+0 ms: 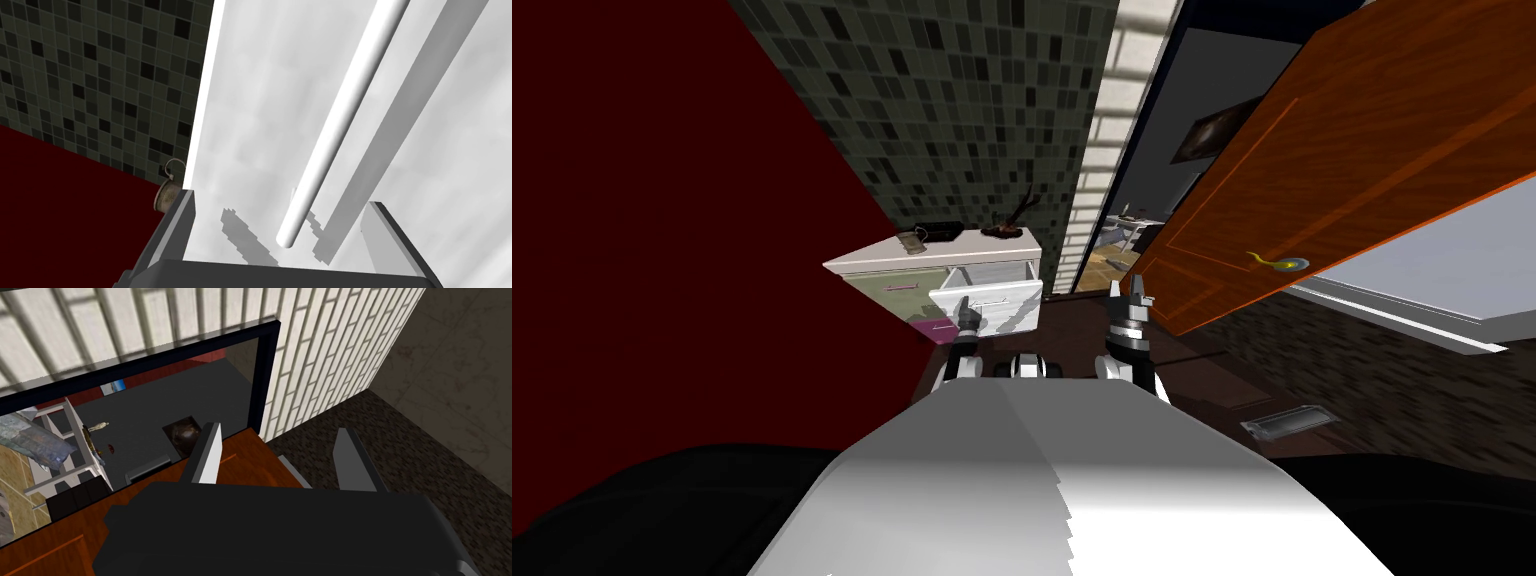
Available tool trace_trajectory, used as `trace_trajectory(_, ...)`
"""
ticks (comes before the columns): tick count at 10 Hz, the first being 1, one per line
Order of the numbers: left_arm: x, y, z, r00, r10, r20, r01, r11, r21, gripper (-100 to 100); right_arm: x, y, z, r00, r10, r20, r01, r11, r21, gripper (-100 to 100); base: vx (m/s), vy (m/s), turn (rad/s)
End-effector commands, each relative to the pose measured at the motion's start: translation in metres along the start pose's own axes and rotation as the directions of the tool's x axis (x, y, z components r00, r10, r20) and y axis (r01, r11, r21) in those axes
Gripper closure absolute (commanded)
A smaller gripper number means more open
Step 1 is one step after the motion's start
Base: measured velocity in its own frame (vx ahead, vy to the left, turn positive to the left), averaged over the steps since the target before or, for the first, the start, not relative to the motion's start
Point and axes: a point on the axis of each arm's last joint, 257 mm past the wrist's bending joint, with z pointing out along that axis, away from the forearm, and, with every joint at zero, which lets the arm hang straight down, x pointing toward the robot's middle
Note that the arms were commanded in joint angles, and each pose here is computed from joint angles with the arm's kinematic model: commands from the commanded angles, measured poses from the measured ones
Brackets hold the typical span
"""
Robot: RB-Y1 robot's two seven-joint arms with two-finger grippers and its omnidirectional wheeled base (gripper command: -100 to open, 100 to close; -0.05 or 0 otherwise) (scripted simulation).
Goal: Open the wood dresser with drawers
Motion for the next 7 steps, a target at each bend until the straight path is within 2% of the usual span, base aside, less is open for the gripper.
trace_trajectory(1, 0.001, -0.016, -0.002, 1.0, 0.001, 0.003, -0.001, 1.0, 0.002, -100, 0.0, 0.0, 0.0, 1.0, 0.0, 0.0, 0.0, 1.0, 0.0, 0, 0.03, -0.002, -0.012)
trace_trajectory(6, 0.003, -0.047, -0.007, 1.0, 0.003, 0.009, -0.003, 1.0, 0.005, -100, 0.0, 0.0, 0.0, 1.0, 0.0, 0.0, 0.0, 1.0, 0.0, 0, 0.019, -0.003, -0.012)
trace_trajectory(7, 0.003, -0.043, -0.006, 1.0, 0.003, 0.009, -0.003, 1.0, 0.004, -100, 0.0, 0.0, 0.0, 1.0, 0.0, 0.0, 0.0, 1.0, 0.0, 0, 0.007, 0.0, 0.0)
